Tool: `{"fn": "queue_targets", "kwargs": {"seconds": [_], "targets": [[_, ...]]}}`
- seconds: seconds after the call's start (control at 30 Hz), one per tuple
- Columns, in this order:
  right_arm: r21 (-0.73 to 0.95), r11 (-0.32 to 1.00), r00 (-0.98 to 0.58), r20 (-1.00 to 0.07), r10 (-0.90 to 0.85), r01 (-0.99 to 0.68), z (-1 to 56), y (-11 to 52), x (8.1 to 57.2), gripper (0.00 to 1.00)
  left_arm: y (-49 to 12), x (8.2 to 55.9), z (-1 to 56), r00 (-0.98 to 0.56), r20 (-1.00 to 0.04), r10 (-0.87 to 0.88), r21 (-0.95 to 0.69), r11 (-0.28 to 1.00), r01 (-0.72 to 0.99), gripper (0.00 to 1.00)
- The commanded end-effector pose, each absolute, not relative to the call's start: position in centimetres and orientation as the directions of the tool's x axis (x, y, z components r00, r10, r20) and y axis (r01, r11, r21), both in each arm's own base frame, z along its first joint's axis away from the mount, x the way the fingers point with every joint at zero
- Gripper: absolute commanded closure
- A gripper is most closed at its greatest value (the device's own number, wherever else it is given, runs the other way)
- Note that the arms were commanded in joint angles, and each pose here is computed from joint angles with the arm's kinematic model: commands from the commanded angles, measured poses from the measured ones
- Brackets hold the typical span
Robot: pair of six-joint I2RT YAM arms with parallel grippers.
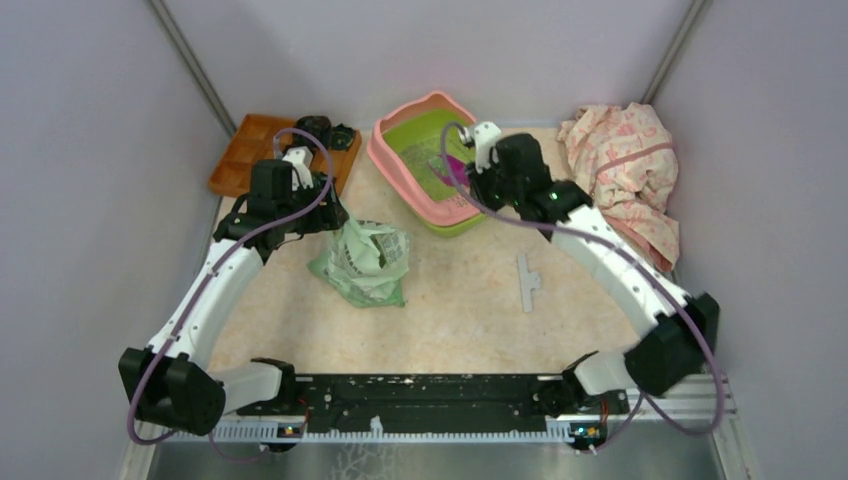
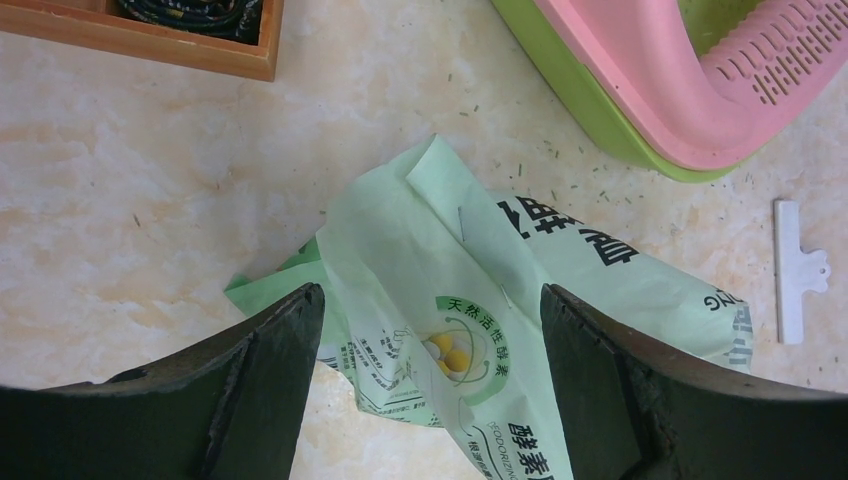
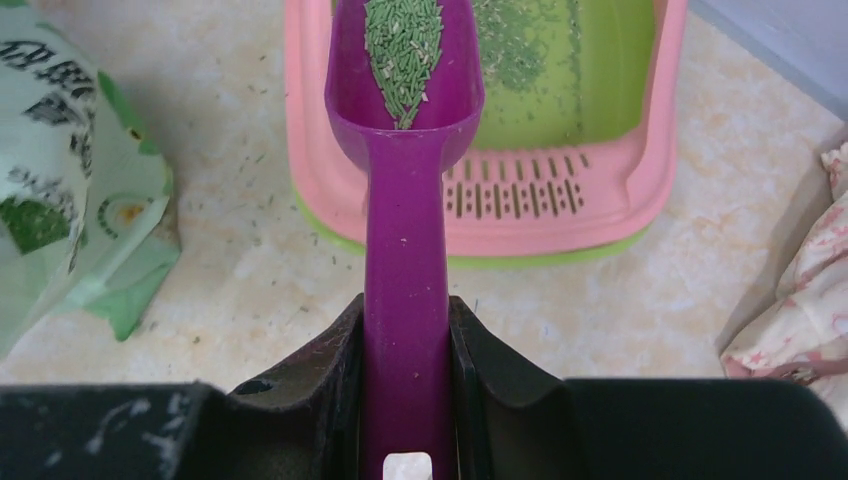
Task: Fill the litter box with clean litter
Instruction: 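Pour the cat litter into the litter box, then scoop the cat litter from the cat litter bag.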
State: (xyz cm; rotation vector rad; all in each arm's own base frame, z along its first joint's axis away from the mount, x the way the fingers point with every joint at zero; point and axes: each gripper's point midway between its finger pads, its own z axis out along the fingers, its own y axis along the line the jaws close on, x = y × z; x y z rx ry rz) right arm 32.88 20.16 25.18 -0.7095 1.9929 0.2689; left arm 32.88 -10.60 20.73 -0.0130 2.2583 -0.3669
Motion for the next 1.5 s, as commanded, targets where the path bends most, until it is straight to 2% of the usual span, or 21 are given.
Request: {"fn": "queue_targets", "kwargs": {"seconds": [0.0, 0.23, 0.5, 0.73, 0.93, 1.13, 1.2, 1.33, 1.47], "targets": [[-0.145, 0.808, -0.415, -0.798, -0.436, -0.571, 27.4, 21.3, 37.4, 1.0, -11.2, 33.0, 22.1, -0.624, -0.77, -0.134, -0.282, 0.948, 0.146, 0.15], [-0.361, 0.78, -0.598, -0.503, -0.624, -0.511, 24.4, 19.5, 42.8, 1.0, -11.2, 32.6, 22.4, -0.624, -0.771, -0.127, -0.281, 0.947, 0.154, 0.15], [-0.396, 0.761, -0.608, -0.458, -0.648, -0.513, 22.6, 19.4, 43.7, 1.0, -11.5, 32.7, 22.3, -0.631, -0.765, -0.129, -0.293, 0.942, 0.163, 0.15], [-0.392, 0.774, -0.534, -0.565, -0.63, -0.498, 25.6, 20.6, 43.3, 1.0, -11.5, 32.9, 22.5, -0.629, -0.767, -0.13, -0.291, 0.943, 0.16, 0.15], [-0.445, 0.772, -0.426, -0.653, -0.627, -0.454, 28.4, 21.2, 39.5, 1.0, -11.3, 32.9, 22.5, -0.629, -0.767, -0.13, -0.287, 0.946, 0.154, 0.15], [-0.274, 0.826, -0.304, -0.835, -0.458, -0.493, 31.7, 20.2, 32.8, 1.0, -11.2, 33.0, 22.3, -0.63, -0.766, -0.13, -0.283, 0.947, 0.148, 0.15], [-0.202, 0.801, -0.281, -0.865, -0.416, -0.563, 32.4, 20.5, 30.2, 1.0, -11.2, 33.0, 22.3, -0.63, -0.766, -0.129, -0.281, 0.948, 0.147, 0.15], [-0.069, 0.76, -0.334, -0.87, -0.362, -0.646, 33.7, 20.9, 26.2, 1.0, -11.3, 33.2, 22.2, -0.63, -0.766, -0.131, -0.283, 0.948, 0.147, 0.15], [0.003, 0.663, -0.357, -0.845, -0.399, -0.749, 33.7, 23.2, 23.1, 1.0, -11.6, 33.2, 22.3, -0.634, -0.761, -0.138, -0.297, 0.943, 0.152, 0.16]]}}
